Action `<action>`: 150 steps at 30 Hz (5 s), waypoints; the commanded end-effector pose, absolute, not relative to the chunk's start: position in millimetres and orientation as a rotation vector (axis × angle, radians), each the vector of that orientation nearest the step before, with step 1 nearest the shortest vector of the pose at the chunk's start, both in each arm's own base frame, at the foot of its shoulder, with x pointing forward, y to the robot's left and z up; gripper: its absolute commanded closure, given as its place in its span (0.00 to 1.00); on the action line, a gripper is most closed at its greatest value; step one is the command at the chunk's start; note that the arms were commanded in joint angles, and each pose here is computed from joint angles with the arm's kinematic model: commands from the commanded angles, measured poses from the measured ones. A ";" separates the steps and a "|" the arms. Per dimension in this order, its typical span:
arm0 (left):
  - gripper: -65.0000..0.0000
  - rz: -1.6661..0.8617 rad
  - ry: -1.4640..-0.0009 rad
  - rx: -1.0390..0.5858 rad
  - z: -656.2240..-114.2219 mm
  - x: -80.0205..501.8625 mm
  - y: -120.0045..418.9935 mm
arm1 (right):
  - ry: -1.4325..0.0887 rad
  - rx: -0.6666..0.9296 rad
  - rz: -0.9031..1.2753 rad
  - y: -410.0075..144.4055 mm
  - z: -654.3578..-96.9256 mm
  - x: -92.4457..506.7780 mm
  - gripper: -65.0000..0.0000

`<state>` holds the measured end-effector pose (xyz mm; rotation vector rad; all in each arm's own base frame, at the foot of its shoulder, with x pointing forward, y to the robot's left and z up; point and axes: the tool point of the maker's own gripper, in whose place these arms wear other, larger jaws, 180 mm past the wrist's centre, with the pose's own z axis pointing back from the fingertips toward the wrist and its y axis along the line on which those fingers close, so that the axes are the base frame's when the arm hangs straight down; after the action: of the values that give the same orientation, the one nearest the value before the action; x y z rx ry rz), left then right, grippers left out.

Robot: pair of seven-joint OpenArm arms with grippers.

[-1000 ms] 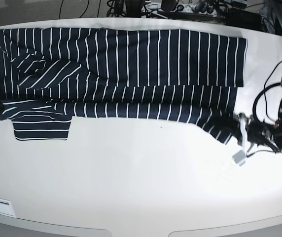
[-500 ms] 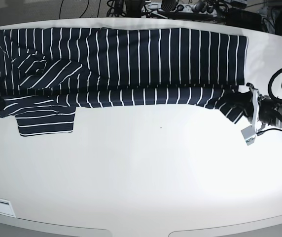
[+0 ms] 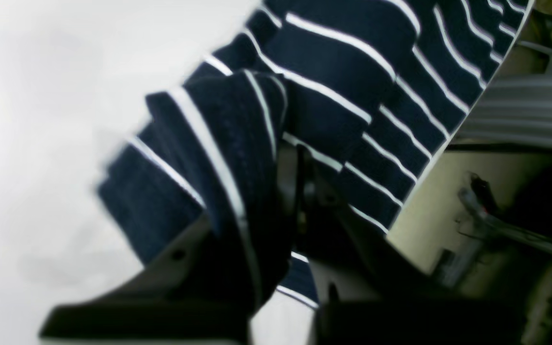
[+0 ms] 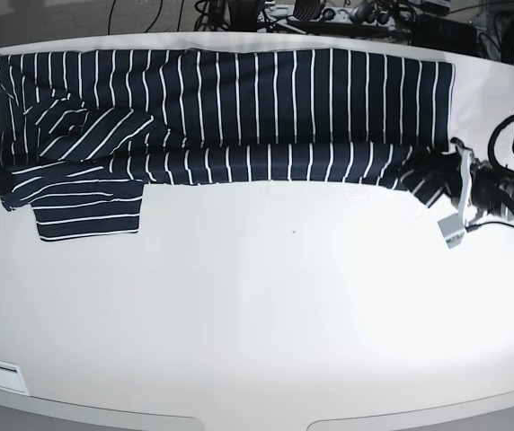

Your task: Fold the T-shirt properly

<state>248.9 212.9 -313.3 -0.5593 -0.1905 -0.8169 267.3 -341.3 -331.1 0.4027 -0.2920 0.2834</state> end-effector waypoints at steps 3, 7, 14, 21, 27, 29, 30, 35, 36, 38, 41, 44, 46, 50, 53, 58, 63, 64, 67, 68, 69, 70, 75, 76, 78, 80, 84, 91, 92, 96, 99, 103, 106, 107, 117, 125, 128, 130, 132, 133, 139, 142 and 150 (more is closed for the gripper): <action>0.96 -0.810 -0.142 -0.564 -320.9 231.9 219.8 | -0.305 0.384 0.277 -350.1 -325.9 264.7 0.95; 0.45 -0.794 -0.091 -0.585 -333.1 213.8 220.0 | -0.355 0.440 0.273 -342.4 -313.6 272.1 0.57; 0.43 -0.791 -0.083 -0.588 -335.1 210.7 220.2 | -0.434 0.404 0.377 -336.1 -276.3 286.3 0.57; 0.43 -0.781 -0.115 -0.602 -333.2 215.2 216.1 | -0.613 0.376 0.355 -310.8 -301.5 321.7 0.51; 0.43 -0.783 -0.107 -0.599 -333.7 214.0 217.2 | -0.658 0.250 0.330 -303.9 -335.1 338.9 0.47; 0.43 -0.783 -0.107 -0.599 -333.7 214.0 217.1 | -0.663 0.205 0.301 -304.7 -343.8 343.4 0.47; 0.43 -0.783 -0.107 -0.599 -333.7 214.1 217.0 | -0.668 0.188 0.288 -304.5 -347.0 345.5 0.47; 0.43 -0.783 -0.108 -0.599 -333.7 214.1 216.9 | -0.667 0.018 0.231 -326.1 -358.3 352.3 0.47; 0.43 -0.783 -0.107 -0.599 -333.7 214.1 217.1 | -0.671 0.007 0.225 -328.3 -358.0 353.0 0.47; 0.43 -0.783 -0.108 -0.599 -333.7 214.1 216.9 | -0.678 0.004 0.218 -329.0 -357.1 354.1 0.47; 0.43 -0.783 -0.107 -0.599 -333.7 214.0 217.0 | -0.670 -0.034 0.188 -337.2 -358.1 353.7 0.47; 0.43 -0.781 -0.115 -0.602 -333.2 215.2 216.1 | -0.651 -0.021 0.147 -338.6 -362.8 350.8 0.47; 0.43 -0.780 -0.115 -0.603 -333.3 215.1 216.1 | -0.648 0.027 0.124 -334.6 -367.3 348.9 0.47; 0.43 -0.781 -0.115 -0.602 -333.2 215.2 216.1 | -0.621 0.104 0.131 -328.8 -380.0 340.8 0.47; 0.43 -0.781 -0.115 -0.602 -333.2 215.2 216.1 | -0.638 0.167 0.151 -320.6 -381.7 340.0 0.47; 0.43 -0.780 -0.115 -0.603 -333.3 215.1 216.1 | -0.697 0.296 0.223 -295.5 -366.1 347.4 0.47; 0.43 -0.781 -0.115 -0.602 -333.1 215.3 216.1 | -0.714 0.417 0.262 -274.6 -344.5 355.4 0.93; 0.43 -0.781 -0.115 -0.602 -333.1 215.3 216.1 | -0.703 0.447 0.260 -270.4 -340.1 355.6 1.00; 0.43 -0.781 -0.115 -0.602 -333.1 215.3 216.1 | -0.696 0.572 0.245 -256.1 -322.3 353.6 1.00; 0.43 -0.781 -0.115 -0.602 -333.1 215.3 216.1 | -0.698 0.617 0.242 -251.3 -315.2 351.7 1.00; 0.43 -0.781 -0.115 -0.602 -333.1 215.3 216.1 | -0.697 0.660 0.244 -246.5 -308.3 348.8 1.00; 0.43 -0.781 -0.115 -0.602 -333.1 215.3 216.1 | -0.692 0.701 0.254 -241.8 -300.9 345.2 1.00; 0.43 -0.781 -0.115 -0.602 -333.2 215.2 216.0 | -0.619 0.694 0.341 -242.3 -292.6 312.4 1.00; 0.43 -0.781 -0.115 -0.602 -333.2 215.2 216.1 | -0.607 0.674 0.359 -243.9 -293.4 303.9 1.00; 0.43 -0.781 -0.116 -0.602 -333.0 215.5 216.1 | -0.584 0.637 0.407 -243.7 -293.2 286.2 1.00; 0.43 -0.781 -0.118 -0.601 -332.6 216.1 216.0 | -0.566 0.600 0.468 -240.7 -289.9 269.1 1.00; 0.43 -0.781 -0.117 -0.601 -332.6 216.1 216.1 | -0.558 0.530 0.599 -229.1 -275.2 237.8 1.00; 0.43 -0.781 -0.118 -0.601 -332.6 216.2 216.1 | -0.510 0.495 0.747 -201.7 -266.7 182.2 1.00; 0.43 -0.781 -0.118 -0.601 -332.6 216.2 216.1 | -0.496 0.494 0.757 -200.0 -267.3 175.7 1.00; 0.43 -0.781 -0.117 -0.601 -332.6 216.1 216.1 | -0.430 0.489 0.778 -201.9 -272.2 157.5 1.00; 0.43 -0.781 -0.117 -0.601 -332.6 216.0 216.3 | -0.392 0.483 0.783 -206.1 -275.2 150.9 1.00; 0.43 -0.781 -0.118 -0.601 -332.6 216.2 216.1 | -0.384 0.483 0.766 -210.1 -277.7 151.3 1.00; 0.43 -0.781 -0.118 -0.601 -332.5 216.2 216.2 | -0.324 0.370 0.722 -239.4 -295.9 153.4 1.00; 0.43 -0.782 -0.117 -0.601 -332.5 216.2 216.3 | -0.295 0.317 0.705 -253.3 -303.4 153.4 1.00; 0.43 -0.781 -0.117 -0.601 -332.6 216.1 216.1 | -0.343 0.161 0.578 -303.9 -327.1 173.4 1.00; 0.43 -0.782 -0.118 -0.595 -332.8 216.6 217.1 | -0.324 0.253 0.628 -279.5 -310.7 171.0 0.44; 0.43 -0.789 -0.110 -0.567 -335.5 217.0 221.4 | -0.299 0.222 0.690 -275.2 -302.2 167.1 0.44; 0.43 -0.788 -0.115 -0.569 -335.2 217.7 221.0 | -0.308 0.209 0.719 -272.0 -296.6 168.1 0.44; 0.43 -0.787 -0.122 -0.570 -334.4 219.2 220.4 | -0.315 0.200 0.741 -269.3 -292.8 169.3 0.44; 0.43 -0.787 -0.122 -0.570 -334.3 219.2 220.3 | -0.319 0.196 0.753 -267.7 -290.9 169.8 0.44; 0.43 -0.786 -0.125 -0.571 -334.1 219.6 220.0 | -0.361 0.176 0.799 -255.4 -278.4 173.4 0.45; 0.43 -0.783 -0.136 -0.576 -333.4 221.2 218.6 | -0.414 0.199 0.774 -248.0 -273.6 180.0 0.57; 0.43 -0.760 -0.219 -0.558 -318.5 239.7 224.4 | -0.686 0.238 0.615 -235.1 -282.2 209.0 1.00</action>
<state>230.4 219.4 -331.3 -0.5723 -0.1803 -0.7502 202.2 -234.9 -294.2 0.2397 -0.6497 0.5977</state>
